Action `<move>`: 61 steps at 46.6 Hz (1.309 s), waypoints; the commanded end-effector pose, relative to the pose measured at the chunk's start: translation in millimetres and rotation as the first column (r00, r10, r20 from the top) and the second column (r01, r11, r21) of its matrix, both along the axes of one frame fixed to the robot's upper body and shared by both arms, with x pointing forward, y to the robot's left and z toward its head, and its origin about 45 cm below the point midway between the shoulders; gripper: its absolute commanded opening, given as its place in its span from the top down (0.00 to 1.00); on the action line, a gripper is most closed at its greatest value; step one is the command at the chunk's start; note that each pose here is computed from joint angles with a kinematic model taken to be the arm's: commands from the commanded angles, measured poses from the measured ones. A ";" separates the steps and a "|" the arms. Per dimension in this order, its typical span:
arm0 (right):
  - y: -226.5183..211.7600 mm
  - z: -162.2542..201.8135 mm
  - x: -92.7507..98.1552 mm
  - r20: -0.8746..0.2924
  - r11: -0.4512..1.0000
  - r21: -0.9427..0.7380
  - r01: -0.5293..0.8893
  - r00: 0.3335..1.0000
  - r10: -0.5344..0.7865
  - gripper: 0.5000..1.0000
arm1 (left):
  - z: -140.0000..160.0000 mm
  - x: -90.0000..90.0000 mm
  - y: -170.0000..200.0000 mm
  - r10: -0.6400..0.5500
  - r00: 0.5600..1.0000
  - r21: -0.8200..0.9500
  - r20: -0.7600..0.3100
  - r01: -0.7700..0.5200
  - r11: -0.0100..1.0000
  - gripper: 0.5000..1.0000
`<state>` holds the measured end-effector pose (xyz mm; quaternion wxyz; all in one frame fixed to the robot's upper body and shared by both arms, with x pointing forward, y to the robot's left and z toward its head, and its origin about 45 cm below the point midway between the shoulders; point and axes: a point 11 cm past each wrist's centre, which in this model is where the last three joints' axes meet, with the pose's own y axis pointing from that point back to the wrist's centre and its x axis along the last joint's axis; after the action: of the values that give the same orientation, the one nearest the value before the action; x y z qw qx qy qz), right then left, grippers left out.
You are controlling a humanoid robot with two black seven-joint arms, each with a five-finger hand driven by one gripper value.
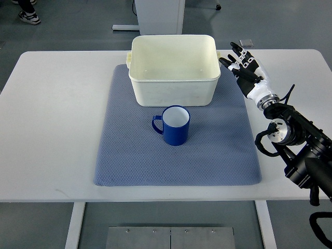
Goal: Place cup in box with right hand
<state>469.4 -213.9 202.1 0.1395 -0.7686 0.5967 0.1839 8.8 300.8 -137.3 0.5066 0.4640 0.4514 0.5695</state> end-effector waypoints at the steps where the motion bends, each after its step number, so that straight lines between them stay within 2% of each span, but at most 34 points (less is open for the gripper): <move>1: -0.9 -0.1 0.3 -0.001 1.000 -0.002 0.002 1.000 -0.002 0.00 | 0.0 0.1 0.0 0.000 1.000 0.000 0.000 0.000 1.000 0.00; 32: -8.6 7.4 4.2 0.014 1.000 -0.016 0.013 1.000 -0.013 0.00 | 0.0 -0.1 0.0 0.000 1.000 0.000 -0.001 0.000 1.000 0.00; 42: -20.7 32.5 14.9 0.067 0.999 -0.039 0.023 0.998 -0.020 0.00 | 0.0 0.1 0.0 0.000 1.000 0.000 0.000 0.000 1.000 0.00; 50: -27.0 66.6 22.6 0.140 0.998 -0.055 0.012 0.990 -0.005 0.00 | 0.0 -0.1 0.0 -0.001 1.000 0.000 0.000 0.001 1.000 0.00; 61: -0.1 122.3 10.2 0.277 0.992 -0.059 -0.108 0.953 0.120 0.00 | 0.0 -0.1 0.0 -0.001 1.000 0.000 0.000 0.001 1.000 0.00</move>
<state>485.3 -224.5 311.3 0.1847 -0.8112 0.5495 0.0775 8.8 300.8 -137.3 0.5066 0.4640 0.4514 0.5694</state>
